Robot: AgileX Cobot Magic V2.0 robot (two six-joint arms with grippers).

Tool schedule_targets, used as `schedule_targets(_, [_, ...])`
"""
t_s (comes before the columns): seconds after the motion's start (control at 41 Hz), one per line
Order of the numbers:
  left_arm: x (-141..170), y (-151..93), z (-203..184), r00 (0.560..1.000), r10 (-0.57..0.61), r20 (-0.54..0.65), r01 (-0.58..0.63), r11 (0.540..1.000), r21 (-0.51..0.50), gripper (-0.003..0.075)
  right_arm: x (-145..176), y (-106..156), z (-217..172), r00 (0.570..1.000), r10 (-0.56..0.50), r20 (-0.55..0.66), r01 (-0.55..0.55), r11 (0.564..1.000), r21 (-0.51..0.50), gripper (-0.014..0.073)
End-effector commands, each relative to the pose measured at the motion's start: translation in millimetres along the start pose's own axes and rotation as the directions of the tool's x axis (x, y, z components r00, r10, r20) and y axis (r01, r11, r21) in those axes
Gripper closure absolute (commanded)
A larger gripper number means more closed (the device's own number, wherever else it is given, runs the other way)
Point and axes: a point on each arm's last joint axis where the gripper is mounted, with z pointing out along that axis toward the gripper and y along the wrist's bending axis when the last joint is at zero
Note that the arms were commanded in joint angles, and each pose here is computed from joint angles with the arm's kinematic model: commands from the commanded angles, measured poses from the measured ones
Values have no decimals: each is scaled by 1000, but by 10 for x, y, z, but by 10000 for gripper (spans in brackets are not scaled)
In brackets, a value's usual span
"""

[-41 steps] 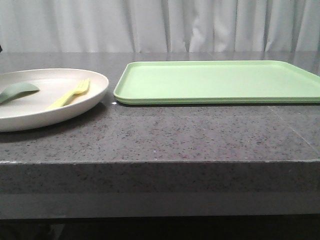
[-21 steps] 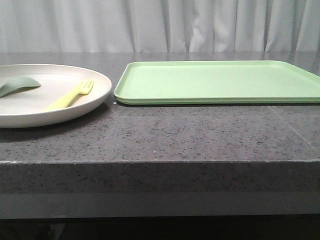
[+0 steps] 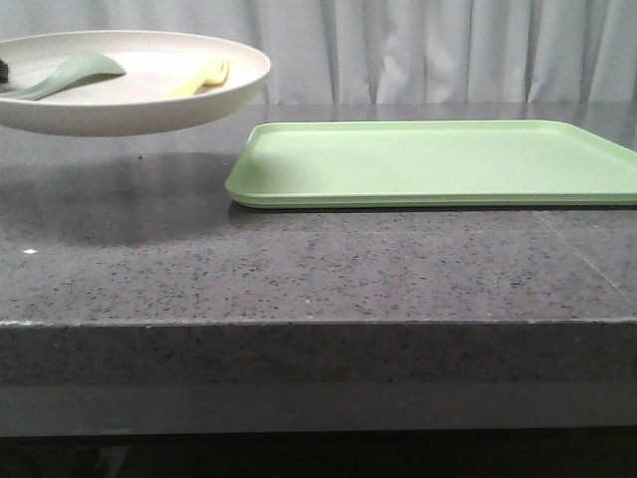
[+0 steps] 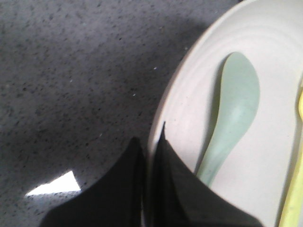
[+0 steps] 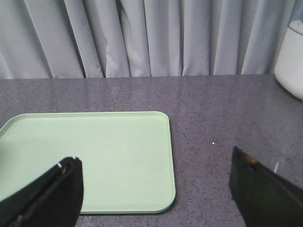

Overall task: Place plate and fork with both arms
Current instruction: 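Lift the plate with the left gripper and carry it over the tray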

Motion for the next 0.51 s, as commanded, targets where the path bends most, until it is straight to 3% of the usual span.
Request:
schedule_targets(0.0, [-131,-305,-184,992,23,122,-34,996,86,738,-180,8,-24,995,-11,103,11,1000,1,-49])
schedule_targets(0.195, [-259,-709,151,995,63,80,-75,985,156,738,-180,8,-24,995,-11,103,11,1000,1,-49])
schedule_targets(0.487, [-302,-1566,912,987,159,-20,-148,950,274,738,-180,8,-24,995,-11,103,11,1000,1,-49])
